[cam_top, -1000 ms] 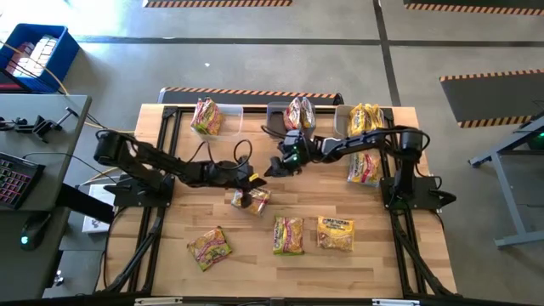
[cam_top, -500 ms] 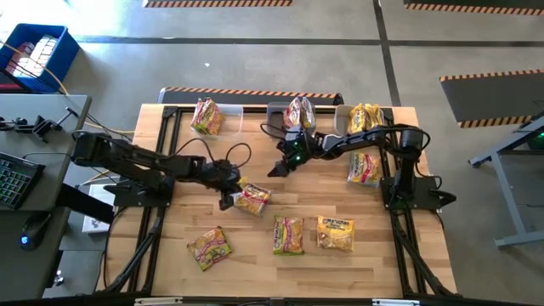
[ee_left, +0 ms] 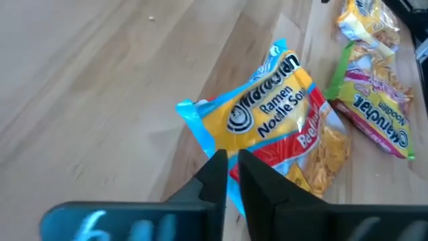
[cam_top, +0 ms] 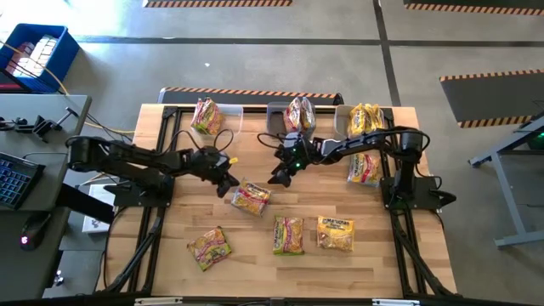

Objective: Sort Maruchan noodles
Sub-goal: Put the left blue noodle pack into the black bin

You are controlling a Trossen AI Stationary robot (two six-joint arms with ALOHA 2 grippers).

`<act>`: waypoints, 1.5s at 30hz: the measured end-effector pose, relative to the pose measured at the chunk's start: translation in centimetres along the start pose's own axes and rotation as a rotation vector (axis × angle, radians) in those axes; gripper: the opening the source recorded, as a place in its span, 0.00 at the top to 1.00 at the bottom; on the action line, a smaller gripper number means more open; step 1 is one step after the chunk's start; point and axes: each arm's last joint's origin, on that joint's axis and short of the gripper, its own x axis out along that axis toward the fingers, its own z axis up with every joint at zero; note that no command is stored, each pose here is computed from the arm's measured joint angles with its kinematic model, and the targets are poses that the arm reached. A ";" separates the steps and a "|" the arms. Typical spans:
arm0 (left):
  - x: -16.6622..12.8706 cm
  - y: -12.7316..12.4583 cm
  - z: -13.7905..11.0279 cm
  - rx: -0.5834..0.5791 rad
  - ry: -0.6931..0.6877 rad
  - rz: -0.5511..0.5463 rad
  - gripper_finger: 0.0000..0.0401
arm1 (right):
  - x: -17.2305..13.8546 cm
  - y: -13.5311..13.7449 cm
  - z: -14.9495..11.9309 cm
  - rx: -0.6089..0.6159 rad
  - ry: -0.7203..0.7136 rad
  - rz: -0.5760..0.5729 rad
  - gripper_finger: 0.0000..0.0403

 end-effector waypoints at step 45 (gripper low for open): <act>6.1 0.3 2.4 0.293 -0.109 -0.275 0.99 | 1.3 2.6 -1.3 0.005 0.044 0.059 0.30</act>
